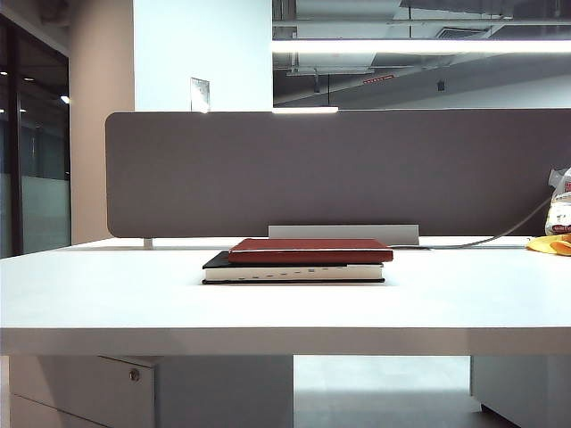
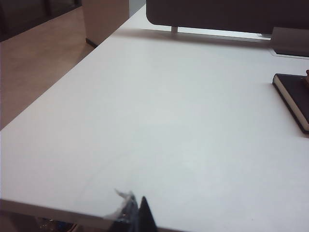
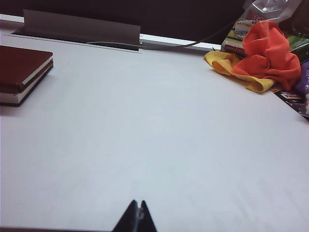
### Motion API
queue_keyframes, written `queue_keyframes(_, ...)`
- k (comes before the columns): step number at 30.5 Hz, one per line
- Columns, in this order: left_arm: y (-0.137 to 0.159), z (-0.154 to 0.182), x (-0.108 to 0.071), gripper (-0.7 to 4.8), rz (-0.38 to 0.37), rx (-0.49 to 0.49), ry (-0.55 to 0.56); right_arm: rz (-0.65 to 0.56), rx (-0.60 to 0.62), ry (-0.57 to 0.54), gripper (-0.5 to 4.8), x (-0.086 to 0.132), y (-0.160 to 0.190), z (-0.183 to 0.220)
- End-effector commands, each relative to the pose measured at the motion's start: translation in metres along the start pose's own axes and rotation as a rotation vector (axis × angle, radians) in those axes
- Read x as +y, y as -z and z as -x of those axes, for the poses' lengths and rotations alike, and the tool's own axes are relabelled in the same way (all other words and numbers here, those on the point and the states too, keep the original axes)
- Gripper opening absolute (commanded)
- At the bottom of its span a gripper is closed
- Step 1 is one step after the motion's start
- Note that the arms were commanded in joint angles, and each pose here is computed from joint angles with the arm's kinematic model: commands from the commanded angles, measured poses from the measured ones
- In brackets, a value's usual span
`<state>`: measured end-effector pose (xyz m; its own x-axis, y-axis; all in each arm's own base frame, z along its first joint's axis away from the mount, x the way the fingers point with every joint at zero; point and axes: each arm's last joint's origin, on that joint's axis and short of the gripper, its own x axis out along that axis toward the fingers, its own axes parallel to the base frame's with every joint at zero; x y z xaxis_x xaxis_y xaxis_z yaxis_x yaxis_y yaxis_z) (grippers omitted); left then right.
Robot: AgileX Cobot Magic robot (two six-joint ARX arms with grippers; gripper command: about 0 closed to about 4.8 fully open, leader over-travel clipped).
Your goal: Pick up the red book and place it on top of the black book.
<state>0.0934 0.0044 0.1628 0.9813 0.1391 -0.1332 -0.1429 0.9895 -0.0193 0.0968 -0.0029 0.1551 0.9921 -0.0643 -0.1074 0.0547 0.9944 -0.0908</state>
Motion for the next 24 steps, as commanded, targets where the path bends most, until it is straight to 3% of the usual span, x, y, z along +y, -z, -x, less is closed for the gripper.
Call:
queue_keyframes(1,-0.0039,0.0002,-0.0004,-0.06,0.001,-0.035,0.009,0.000,-0.008,0.001,-0.05,0.0000,-0.0002,-0.0002)
queue_keyframes(7,-0.0098,0.0006,-0.0004,-0.06,0.008,-0.096,0.005,0.000,-0.008,0.000,-0.05,0.0000,-0.0002,-0.0002)
queue_keyframes(24,-0.0068,0.0004,-0.0016,-0.06,0.003,-0.065,0.047,0.000,-0.008,0.000,-0.05,0.0000,-0.0002,-0.0002)
